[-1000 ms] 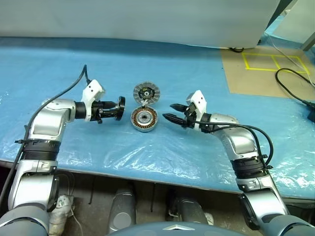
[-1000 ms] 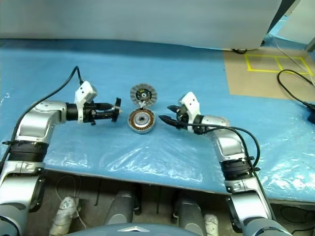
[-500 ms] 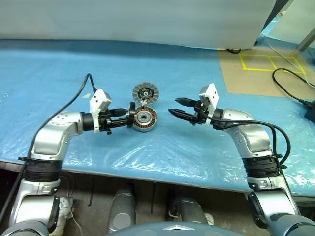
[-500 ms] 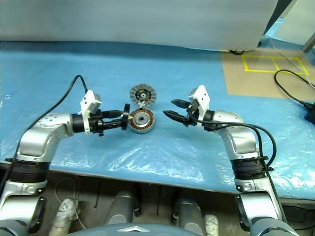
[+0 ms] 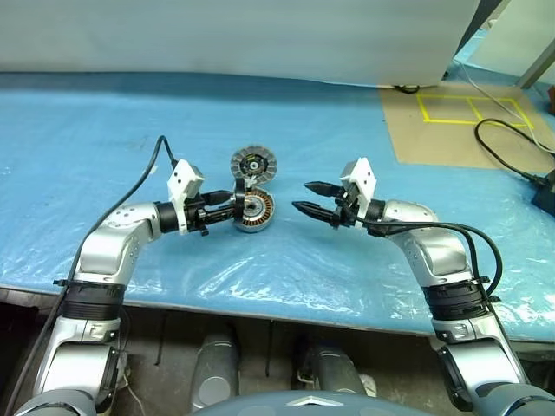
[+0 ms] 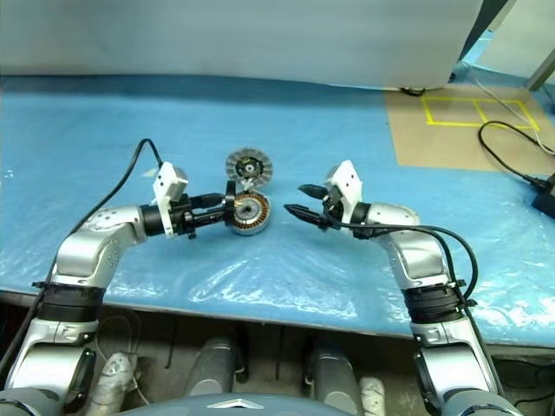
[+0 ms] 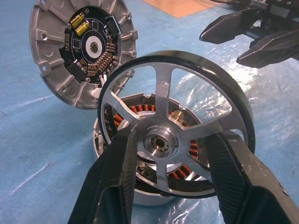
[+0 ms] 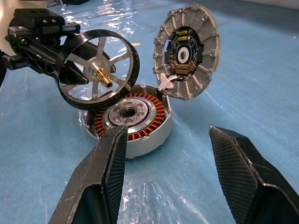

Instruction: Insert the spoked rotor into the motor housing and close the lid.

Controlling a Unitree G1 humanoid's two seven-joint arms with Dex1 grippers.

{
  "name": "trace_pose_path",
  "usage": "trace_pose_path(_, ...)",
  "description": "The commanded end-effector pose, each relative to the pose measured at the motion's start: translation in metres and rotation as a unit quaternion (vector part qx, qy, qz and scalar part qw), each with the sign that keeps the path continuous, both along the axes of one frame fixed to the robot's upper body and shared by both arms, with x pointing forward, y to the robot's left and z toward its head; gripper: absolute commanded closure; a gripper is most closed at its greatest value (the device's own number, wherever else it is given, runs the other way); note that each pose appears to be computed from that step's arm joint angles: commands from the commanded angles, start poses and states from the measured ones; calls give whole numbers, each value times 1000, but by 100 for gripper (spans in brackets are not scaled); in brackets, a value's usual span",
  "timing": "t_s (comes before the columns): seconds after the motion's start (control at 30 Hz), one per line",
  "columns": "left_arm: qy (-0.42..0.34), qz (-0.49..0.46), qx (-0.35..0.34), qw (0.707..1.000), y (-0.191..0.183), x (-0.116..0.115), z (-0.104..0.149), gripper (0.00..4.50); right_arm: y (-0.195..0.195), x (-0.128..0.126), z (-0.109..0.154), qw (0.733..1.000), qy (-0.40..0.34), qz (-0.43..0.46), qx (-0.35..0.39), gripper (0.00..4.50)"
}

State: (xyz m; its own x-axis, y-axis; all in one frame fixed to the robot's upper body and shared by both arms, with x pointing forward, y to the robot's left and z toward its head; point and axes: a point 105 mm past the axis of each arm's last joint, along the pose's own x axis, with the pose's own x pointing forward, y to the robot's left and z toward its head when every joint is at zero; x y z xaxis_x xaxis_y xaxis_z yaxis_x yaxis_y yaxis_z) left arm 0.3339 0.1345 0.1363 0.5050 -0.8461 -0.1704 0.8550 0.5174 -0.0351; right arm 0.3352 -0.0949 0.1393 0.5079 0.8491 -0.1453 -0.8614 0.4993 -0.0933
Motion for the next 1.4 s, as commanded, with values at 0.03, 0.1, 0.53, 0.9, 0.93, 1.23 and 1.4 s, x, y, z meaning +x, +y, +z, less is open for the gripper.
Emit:
trace_pose_path(0.03, -10, 2, 16, 1000, 0, 5, 3, 264, 2, 0, 10, 1000, -26, 0, 3, 160)
trace_pose_path(0.1, -7, -1, 23, 1000, -2, 6, 4, 264, 1, 0, 9, 1000, -26, -3, 1, 160)
trace_pose_path(0.53, -10, -11, 79, 997, 1, 13, -4, 264, 1, 3, 5, 999, -30, -21, -3, 160)
trace_pose_path(0.9, -12, -25, 121, 992, 7, 13, -9, 264, 2, 3, 1, 999, -30, -26, -6, 160)
trace_pose_path(0.93, -12, -23, 122, 992, 8, 14, -8, 264, 2, 4, 1, 999, -30, -26, -6, 160)
trace_pose_path(1.23, -28, -27, 124, 992, 9, 16, 4, 264, 2, 4, -1, 999, -30, -27, -8, 160)
trace_pose_path(1.4, -41, -31, 123, 991, 8, 19, 14, 264, 4, 4, -2, 999, -31, -26, -7, 160)
